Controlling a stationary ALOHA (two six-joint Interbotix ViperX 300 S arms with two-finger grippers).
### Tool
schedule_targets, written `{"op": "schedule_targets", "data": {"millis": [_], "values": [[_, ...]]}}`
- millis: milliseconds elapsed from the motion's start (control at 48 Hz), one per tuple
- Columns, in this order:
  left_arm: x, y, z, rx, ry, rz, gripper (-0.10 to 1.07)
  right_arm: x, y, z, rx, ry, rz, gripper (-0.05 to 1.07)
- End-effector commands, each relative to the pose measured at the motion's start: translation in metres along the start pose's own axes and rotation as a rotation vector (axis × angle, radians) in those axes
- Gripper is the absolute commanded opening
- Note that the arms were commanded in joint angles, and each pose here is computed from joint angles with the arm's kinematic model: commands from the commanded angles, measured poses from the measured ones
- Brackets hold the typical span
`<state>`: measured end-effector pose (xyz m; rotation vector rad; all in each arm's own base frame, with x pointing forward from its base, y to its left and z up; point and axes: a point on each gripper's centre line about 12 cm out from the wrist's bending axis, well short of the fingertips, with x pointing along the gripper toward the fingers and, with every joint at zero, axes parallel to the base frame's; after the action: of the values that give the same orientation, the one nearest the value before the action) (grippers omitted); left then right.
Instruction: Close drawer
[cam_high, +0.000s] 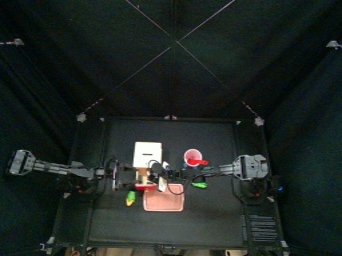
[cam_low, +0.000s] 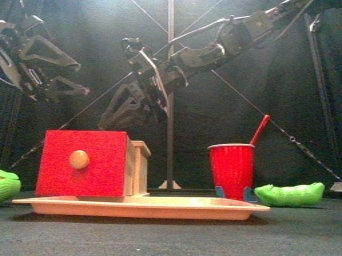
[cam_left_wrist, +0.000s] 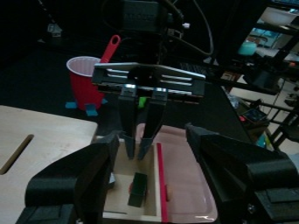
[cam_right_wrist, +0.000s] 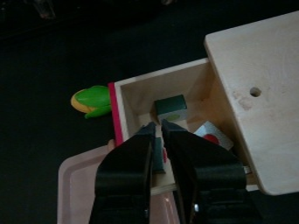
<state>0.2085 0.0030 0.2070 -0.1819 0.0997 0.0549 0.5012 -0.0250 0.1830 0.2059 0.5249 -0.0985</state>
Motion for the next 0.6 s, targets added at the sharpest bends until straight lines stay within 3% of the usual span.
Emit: {"op": "schedule_targets", "data": {"millis": [0, 333, 583], "values": [[0.002, -0.001, 0.005, 0.002, -0.018, -0.003, 0.96, -0.011, 0.007, 0.026, 0.001, -0.069, 0.019, 0.56], [0.002, 0.001, 0.006, -0.004, -0.023, 0.009, 0.96, -0.024, 0.027, 0.021, -0.021, -0.064, 0.055, 0.56], [0.003, 0.011, 0.018, -0.108, -0.091, 0.081, 0.92, -0.03, 0.05, 0.015, -0.046, -0.056, 0.098, 0.56]]}}
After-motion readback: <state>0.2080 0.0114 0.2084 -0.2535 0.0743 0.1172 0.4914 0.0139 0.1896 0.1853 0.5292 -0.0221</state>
